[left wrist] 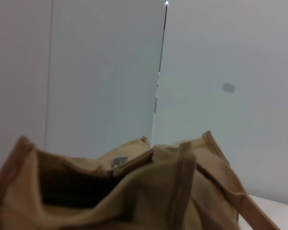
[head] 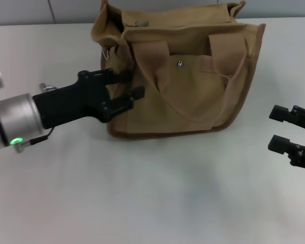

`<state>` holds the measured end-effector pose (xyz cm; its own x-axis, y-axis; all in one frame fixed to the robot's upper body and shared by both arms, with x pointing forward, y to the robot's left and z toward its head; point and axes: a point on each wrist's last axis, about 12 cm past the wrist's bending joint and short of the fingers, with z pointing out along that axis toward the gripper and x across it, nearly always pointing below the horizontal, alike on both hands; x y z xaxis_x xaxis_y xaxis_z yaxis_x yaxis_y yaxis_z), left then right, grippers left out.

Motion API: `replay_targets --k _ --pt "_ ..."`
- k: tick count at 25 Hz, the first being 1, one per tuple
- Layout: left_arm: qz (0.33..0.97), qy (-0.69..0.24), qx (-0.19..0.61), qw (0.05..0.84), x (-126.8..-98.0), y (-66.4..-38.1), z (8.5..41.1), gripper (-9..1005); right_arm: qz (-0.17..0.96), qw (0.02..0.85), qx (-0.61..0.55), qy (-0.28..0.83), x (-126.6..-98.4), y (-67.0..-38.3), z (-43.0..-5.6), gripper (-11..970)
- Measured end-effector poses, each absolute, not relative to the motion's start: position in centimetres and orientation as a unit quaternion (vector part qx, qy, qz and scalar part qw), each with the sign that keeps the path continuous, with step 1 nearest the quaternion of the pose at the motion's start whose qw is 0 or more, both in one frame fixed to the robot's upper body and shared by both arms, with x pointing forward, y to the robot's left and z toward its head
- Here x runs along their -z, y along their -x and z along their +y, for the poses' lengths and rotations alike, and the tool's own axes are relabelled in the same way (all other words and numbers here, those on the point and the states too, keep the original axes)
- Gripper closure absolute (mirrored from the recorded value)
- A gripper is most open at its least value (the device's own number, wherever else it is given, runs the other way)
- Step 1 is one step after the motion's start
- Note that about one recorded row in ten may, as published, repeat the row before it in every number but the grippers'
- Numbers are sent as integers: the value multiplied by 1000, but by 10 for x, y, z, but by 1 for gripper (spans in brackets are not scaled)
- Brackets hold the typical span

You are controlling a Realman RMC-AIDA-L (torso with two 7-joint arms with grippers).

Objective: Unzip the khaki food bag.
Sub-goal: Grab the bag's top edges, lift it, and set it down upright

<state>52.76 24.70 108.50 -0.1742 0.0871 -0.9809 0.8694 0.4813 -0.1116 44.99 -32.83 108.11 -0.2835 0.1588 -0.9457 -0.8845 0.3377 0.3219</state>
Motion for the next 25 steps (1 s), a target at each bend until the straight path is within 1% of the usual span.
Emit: replay_targets --k 1,2,3,5,7,11,17,20,25 --pt "674 -355 365 536 -1085 -528 247 387 629 524 -497 288 -1081 -449 -329 170" --pt "677 -335 357 549 -1086 -523 262 425 629 524 -497 287 -1080 -448 -329 170" --pt "677 -335 357 549 -1086 -523 262 465 629 524 -497 286 -1080 -447 -330 170" --pt "683 -304 346 567 -1086 -518 278 546 630 524 -497 286 -1080 -447 -330 170" --pt "682 -280 345 580 -1087 -516 285 626 629 524 -497 286 -1080 -448 -329 170" --pt "674 -288 362 576 -1087 -517 277 625 628 524 -499 287 -1081 -448 -329 170" --pt "654 -307 426 544 -1095 -517 254 625 625 524 -502 288 -1082 -448 -329 169" --pt "645 -298 440 548 -1100 -519 252 624 624 524 -502 288 -1082 -449 -329 169" --pt "645 -270 437 565 -1103 -525 255 626 622 525 -504 289 -1083 -449 -328 169"
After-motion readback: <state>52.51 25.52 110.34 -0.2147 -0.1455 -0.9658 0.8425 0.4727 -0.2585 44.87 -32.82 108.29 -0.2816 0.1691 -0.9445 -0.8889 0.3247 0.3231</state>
